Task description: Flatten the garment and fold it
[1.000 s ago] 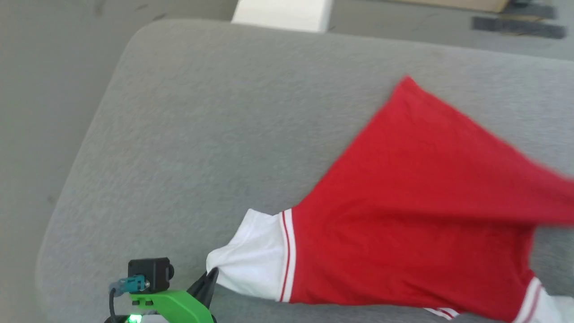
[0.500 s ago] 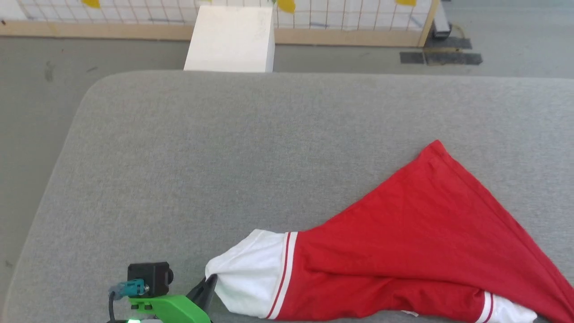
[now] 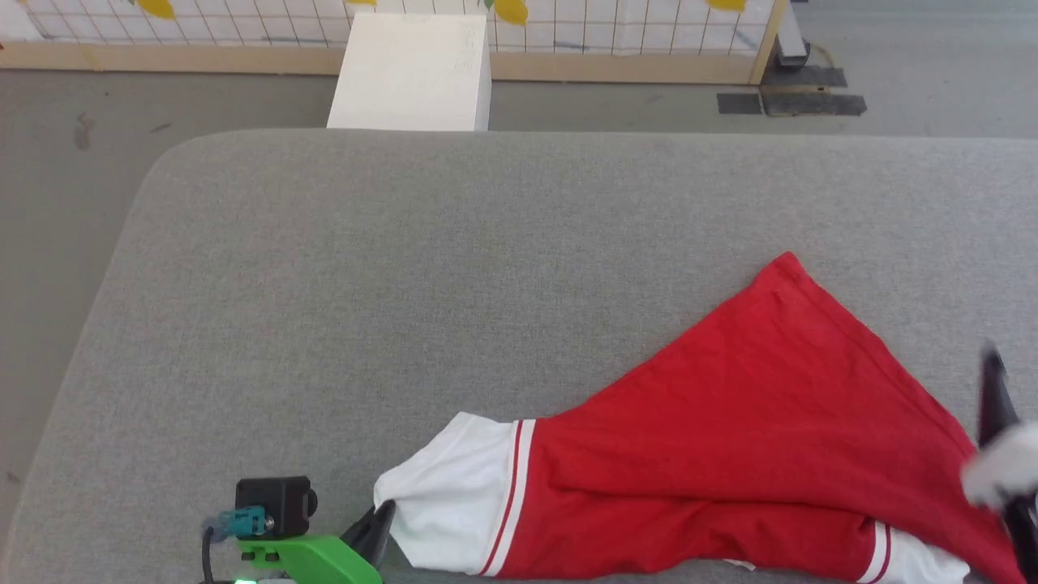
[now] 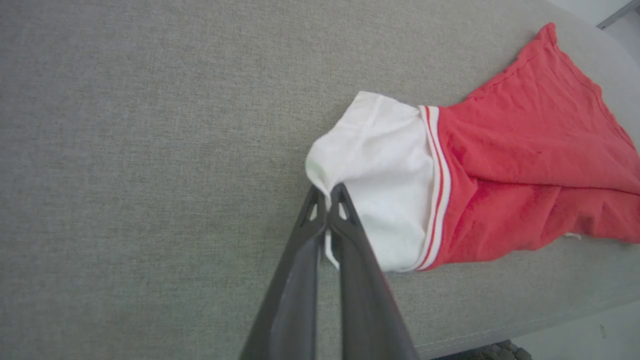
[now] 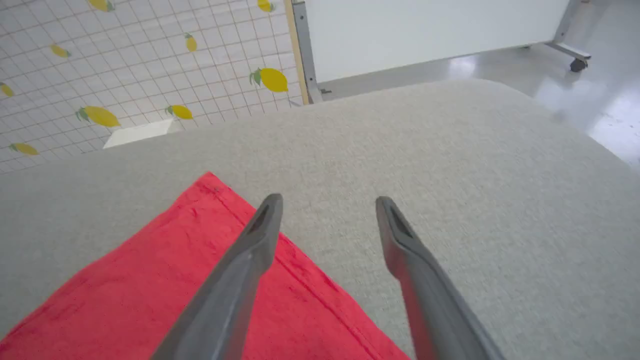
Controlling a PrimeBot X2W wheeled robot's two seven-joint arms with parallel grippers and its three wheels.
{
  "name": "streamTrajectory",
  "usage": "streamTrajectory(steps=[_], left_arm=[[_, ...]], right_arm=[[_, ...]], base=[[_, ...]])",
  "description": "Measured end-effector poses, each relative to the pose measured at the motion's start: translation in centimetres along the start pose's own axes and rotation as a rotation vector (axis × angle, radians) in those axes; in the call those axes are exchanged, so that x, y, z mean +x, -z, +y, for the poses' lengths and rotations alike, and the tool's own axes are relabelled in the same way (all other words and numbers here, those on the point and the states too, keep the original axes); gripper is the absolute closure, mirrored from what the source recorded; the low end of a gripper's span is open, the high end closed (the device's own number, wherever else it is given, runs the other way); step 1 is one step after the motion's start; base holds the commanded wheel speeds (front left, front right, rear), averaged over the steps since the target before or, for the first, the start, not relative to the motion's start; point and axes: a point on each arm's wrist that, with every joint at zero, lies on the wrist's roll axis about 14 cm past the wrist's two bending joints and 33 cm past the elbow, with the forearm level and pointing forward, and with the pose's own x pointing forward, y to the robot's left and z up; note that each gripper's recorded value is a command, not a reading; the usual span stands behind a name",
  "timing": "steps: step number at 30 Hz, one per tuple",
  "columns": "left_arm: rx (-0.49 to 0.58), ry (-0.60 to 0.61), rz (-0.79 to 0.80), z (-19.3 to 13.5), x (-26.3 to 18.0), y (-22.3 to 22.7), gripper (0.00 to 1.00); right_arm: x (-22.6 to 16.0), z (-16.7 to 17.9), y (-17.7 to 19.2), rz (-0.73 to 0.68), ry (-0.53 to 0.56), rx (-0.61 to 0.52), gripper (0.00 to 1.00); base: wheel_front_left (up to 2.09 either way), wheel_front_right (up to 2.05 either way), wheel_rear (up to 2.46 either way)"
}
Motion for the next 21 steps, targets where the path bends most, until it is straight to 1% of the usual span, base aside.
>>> streamTrajectory(steps=[2, 3, 5, 7, 10, 12, 18, 21], left_arm=[[-0.002, -0.002, 0.004, 0.1, 0.2, 0.0, 1.00], [-0.001, -0.002, 0.003, 0.1, 0.4, 0.0, 1.00], [0.002, 0.003, 0.002, 0.1, 0.7, -0.2, 1.00], [0.001, 0.001, 0.003, 0.3, 1.0, -0.3, 1.00], [-0.002, -0.004, 0.005, 0.5, 1.4, -0.3, 1.00], [-0.007, -0.012, 0.011, 0.8, 1.5, -0.1, 1.00], [-0.024, -0.031, 0.014, 1.5, 1.9, 0.1, 1.00], [-0.036, -0.048, 0.017, 2.0, 2.0, 0.3, 1.00]], right_arm=[[1.6, 3.0, -2.5, -0.108, -0.088, -0.012, 0.00], [2.2, 4.1, -3.1, -0.131, -0.119, -0.019, 0.00], [3.8, 6.2, -3.8, -0.152, -0.183, -0.043, 0.00], [5.2, 7.9, -3.5, -0.126, -0.233, -0.075, 0.00], [7.4, 10.1, -2.1, -0.027, -0.287, -0.134, 0.00], [8.8, 11.3, -0.6, 0.073, -0.311, -0.180, 0.00], [11.6, 12.7, 3.2, 0.366, -0.305, -0.300, 0.00], [12.5, 13.1, 4.5, 0.469, -0.295, -0.345, 0.00]], base=[[0.00, 0.00, 0.00], [0.00, 0.00, 0.00], [0.00, 0.00, 0.00], [0.00, 0.00, 0.00], [0.00, 0.00, 0.00], [0.00, 0.00, 0.00], [0.00, 0.00, 0.00], [0.00, 0.00, 0.00]])
